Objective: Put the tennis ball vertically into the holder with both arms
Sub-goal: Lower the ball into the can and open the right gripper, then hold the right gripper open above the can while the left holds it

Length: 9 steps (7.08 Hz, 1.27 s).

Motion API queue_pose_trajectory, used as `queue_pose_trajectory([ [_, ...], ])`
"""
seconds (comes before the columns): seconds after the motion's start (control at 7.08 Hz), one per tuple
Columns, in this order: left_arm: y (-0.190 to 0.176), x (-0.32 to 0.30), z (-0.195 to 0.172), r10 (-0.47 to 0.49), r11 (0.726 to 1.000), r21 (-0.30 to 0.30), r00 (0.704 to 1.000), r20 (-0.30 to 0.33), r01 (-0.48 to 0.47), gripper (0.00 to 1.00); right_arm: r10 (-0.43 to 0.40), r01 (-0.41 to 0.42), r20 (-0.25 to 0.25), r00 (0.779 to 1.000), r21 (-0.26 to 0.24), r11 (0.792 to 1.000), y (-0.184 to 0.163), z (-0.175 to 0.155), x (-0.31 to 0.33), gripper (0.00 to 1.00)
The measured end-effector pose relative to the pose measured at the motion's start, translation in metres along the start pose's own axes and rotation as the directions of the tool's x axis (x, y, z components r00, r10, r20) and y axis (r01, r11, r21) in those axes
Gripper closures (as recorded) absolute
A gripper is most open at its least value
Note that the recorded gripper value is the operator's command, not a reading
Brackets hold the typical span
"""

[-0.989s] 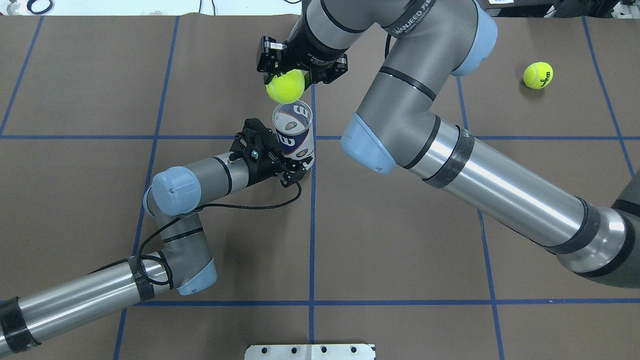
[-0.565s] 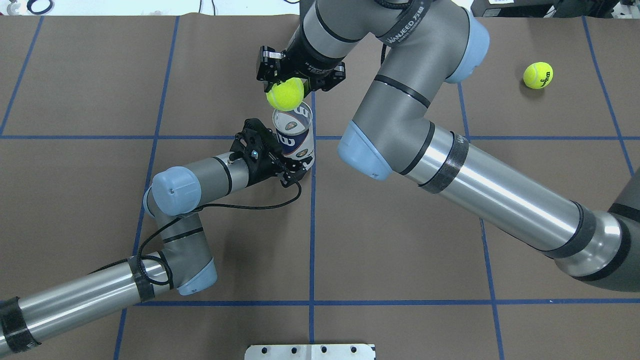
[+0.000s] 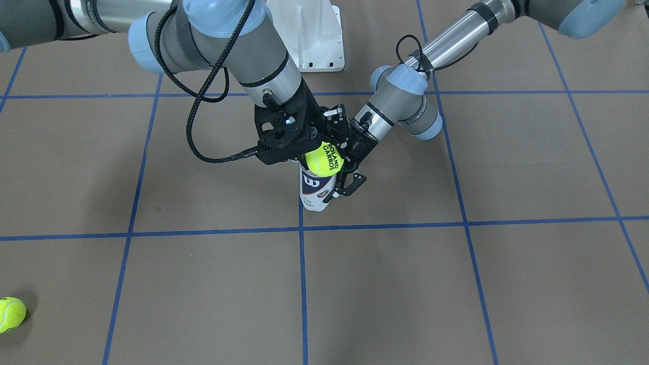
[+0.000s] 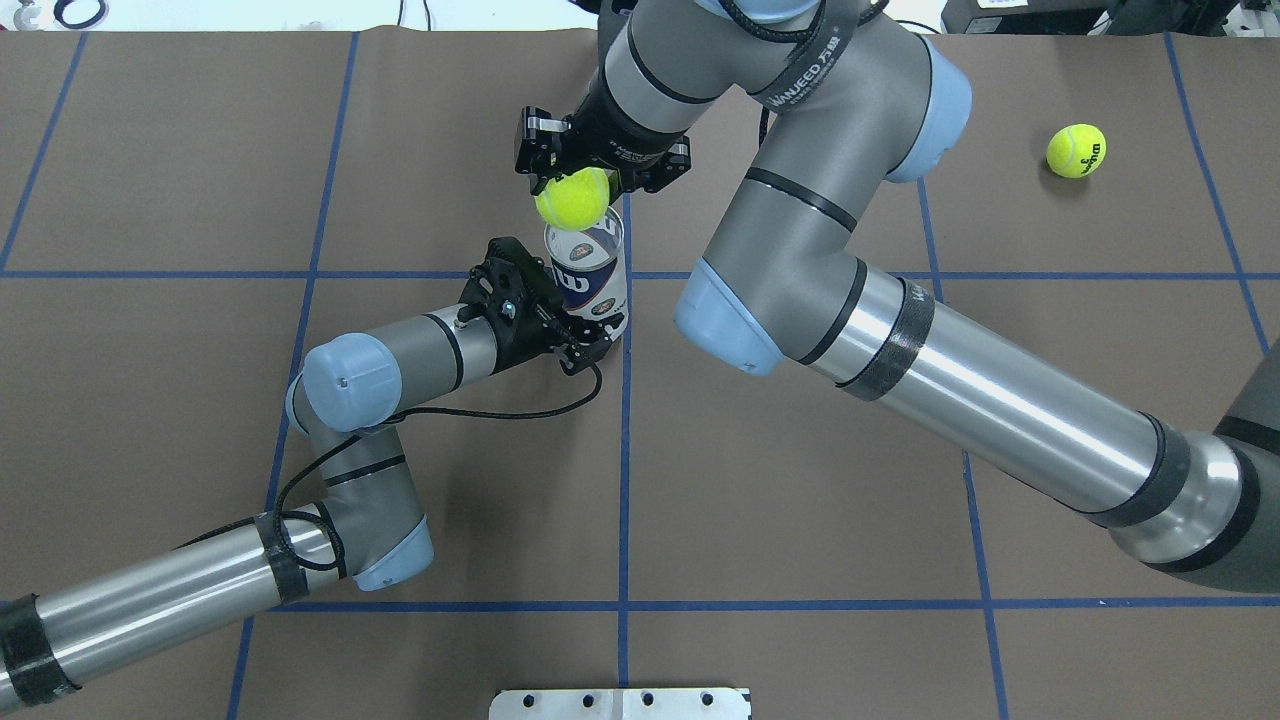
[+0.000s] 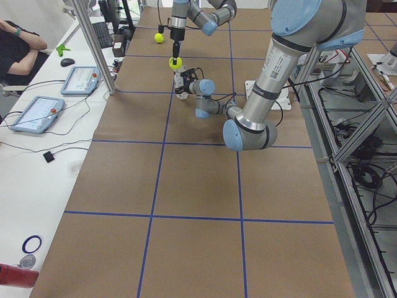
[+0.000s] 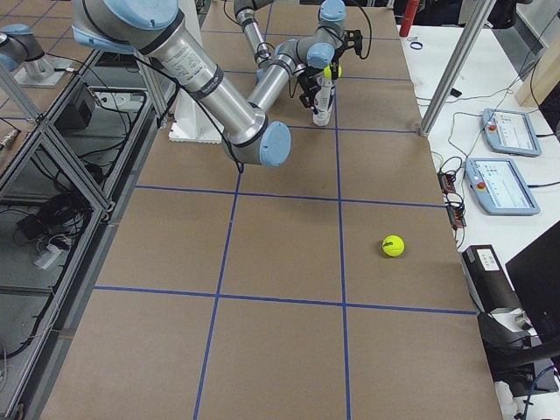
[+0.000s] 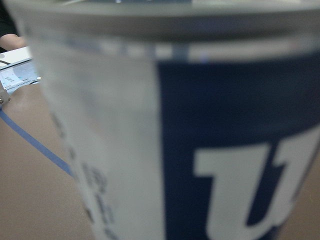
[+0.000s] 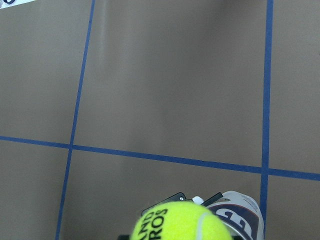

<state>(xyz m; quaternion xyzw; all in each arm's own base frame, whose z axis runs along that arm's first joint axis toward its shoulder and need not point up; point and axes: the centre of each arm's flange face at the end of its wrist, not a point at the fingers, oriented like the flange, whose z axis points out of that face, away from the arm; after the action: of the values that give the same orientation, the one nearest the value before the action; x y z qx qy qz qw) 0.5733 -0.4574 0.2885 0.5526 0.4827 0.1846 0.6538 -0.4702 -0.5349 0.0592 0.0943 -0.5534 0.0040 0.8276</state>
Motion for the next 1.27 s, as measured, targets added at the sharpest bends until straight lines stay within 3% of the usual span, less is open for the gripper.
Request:
queue_pose_trajectory([
  [0.14,0.0000,-0.0004,0.0000,0.000,1.000,0.000,1.000,0.001,0.000,0.23,0.001,-0.001,0.002,1.000,-0.001,1.000,0.0028,-0.0018,0.0029,1.00],
  [0.28,-0.0001,-0.0006,0.0000,0.000,1.000,-0.001,1.000,0.001,0.000,0.23,0.003,-0.003,0.004,1.000,-0.002,1.000,0.0053,-0.0033,0.0064,0.93],
  [0.42,-0.0002,-0.0007,0.0000,0.000,1.000,0.000,1.000,0.001,0.000,0.23,0.004,-0.004,0.004,1.000,-0.002,1.000,0.0067,-0.0037,0.0090,0.64],
  [0.57,-0.0004,-0.0011,-0.0001,0.001,1.000,0.000,1.000,0.002,-0.001,0.23,0.007,-0.007,0.004,1.000,-0.001,1.000,0.0071,-0.0041,0.0096,0.15],
  [0.71,-0.0002,-0.0016,-0.0002,0.001,1.000,0.000,1.000,0.003,-0.001,0.23,0.009,-0.009,0.003,1.000,0.002,1.000,0.0074,-0.0042,0.0096,0.02],
  [1.27,0.0007,-0.0025,-0.0002,0.001,1.000,-0.002,1.000,0.004,-0.001,0.23,0.009,-0.009,0.003,1.000,0.011,1.000,0.0081,-0.0052,0.0081,0.01],
])
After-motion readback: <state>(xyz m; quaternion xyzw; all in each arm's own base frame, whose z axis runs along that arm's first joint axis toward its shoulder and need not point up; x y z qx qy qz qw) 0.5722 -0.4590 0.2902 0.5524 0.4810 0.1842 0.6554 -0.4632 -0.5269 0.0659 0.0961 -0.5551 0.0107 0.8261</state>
